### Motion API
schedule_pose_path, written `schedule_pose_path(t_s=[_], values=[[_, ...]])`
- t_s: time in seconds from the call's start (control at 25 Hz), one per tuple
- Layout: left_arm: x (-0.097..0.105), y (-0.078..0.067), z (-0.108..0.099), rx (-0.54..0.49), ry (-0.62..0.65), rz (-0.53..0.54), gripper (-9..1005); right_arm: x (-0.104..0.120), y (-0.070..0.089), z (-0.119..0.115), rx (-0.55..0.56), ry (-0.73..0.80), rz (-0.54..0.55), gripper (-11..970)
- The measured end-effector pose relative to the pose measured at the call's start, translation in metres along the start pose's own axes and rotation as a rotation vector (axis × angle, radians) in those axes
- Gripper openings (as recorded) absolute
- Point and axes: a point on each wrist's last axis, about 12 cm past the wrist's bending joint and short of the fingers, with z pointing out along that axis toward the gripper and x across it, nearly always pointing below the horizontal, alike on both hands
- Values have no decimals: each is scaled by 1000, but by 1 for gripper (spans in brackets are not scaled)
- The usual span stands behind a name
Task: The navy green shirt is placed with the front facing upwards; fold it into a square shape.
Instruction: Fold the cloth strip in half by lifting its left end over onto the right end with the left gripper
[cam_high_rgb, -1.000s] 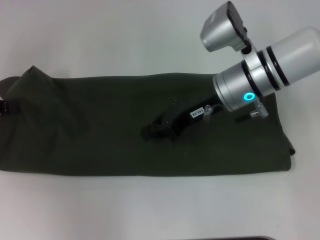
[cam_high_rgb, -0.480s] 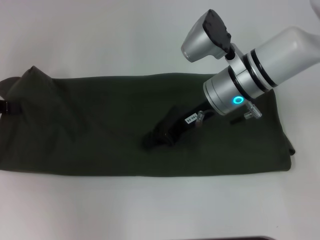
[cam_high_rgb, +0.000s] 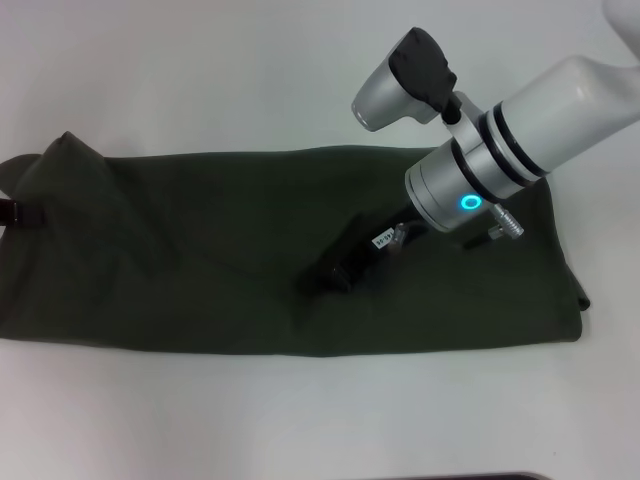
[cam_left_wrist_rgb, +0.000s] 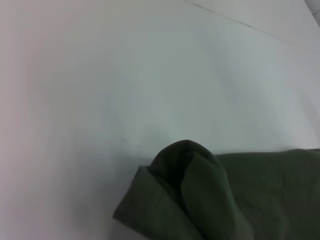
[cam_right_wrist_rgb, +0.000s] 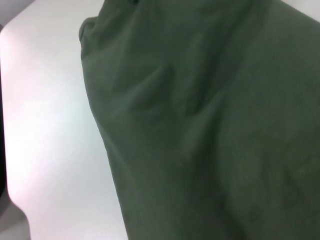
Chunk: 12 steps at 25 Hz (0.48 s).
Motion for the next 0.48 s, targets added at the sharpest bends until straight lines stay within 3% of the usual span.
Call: schedule_pose_path(t_s=[0.48], values=[[-1,0,0,0,-8,0,121,1,-1,-16,-18,-135,-41,37]])
